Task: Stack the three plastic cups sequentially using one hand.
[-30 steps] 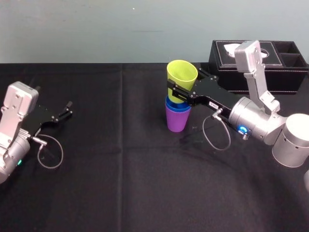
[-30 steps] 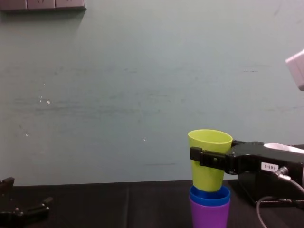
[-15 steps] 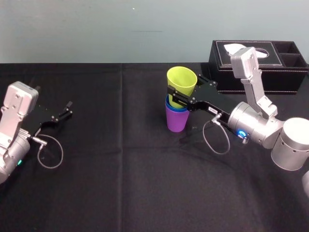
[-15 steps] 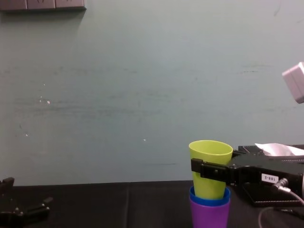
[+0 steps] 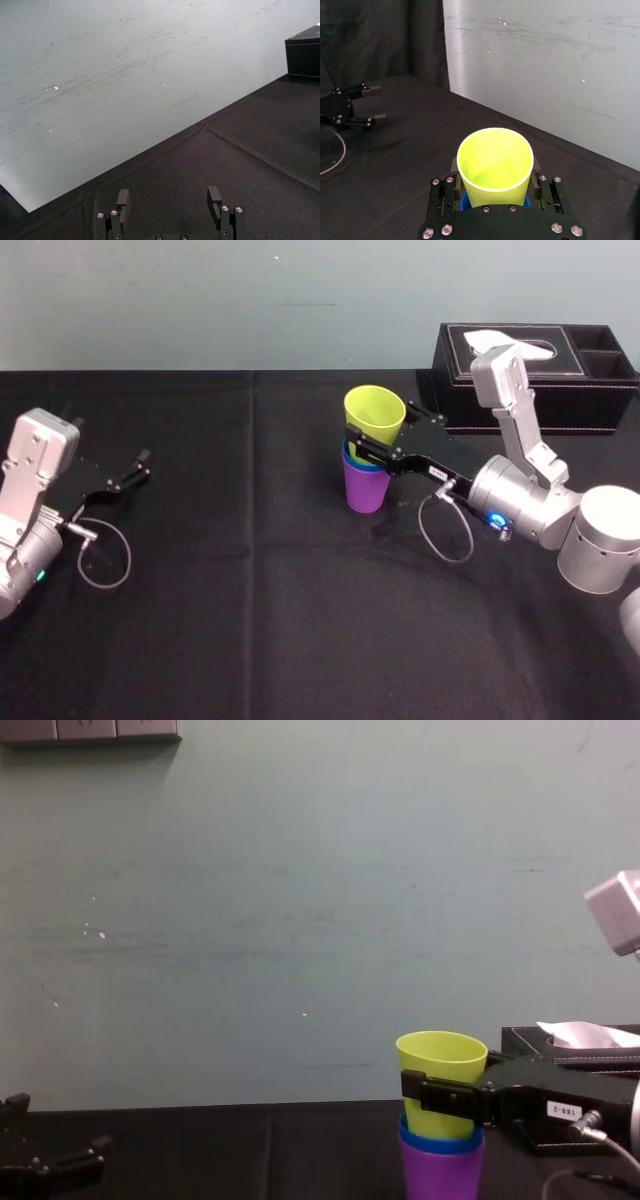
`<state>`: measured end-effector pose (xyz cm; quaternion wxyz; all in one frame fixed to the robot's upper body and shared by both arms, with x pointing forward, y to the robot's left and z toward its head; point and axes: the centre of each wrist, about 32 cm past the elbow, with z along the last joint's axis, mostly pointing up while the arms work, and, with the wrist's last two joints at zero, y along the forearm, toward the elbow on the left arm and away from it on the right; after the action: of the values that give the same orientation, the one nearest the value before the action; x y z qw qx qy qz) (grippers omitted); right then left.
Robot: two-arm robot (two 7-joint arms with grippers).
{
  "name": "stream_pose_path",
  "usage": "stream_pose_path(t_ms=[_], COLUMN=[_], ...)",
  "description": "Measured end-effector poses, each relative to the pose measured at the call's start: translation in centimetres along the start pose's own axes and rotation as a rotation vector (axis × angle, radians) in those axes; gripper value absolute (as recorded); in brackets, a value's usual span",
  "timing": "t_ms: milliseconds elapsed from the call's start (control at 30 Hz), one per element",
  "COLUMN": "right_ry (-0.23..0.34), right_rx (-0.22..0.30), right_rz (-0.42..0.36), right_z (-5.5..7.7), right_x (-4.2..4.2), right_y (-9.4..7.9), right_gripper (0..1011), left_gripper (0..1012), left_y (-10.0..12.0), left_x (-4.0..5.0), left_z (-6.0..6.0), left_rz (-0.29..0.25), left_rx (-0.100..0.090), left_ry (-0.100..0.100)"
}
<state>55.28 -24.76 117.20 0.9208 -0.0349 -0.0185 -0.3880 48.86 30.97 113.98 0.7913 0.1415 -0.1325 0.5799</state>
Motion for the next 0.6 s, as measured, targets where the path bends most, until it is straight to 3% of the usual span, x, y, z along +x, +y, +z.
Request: stream_pose_path(t_ms=[600], right_ry=[0.015], right_rx=[-0.014], right_rz=[0.002], right_z=[-0.68], right_x=[-0.17], right_y=[0.29], right_gripper=[736], left_gripper=[1011], left_y=[0.00], left_x=[0.00], left_z=[0.00], left_rz=[0.000], left_rx=[0.000], left_ry=[0.000])
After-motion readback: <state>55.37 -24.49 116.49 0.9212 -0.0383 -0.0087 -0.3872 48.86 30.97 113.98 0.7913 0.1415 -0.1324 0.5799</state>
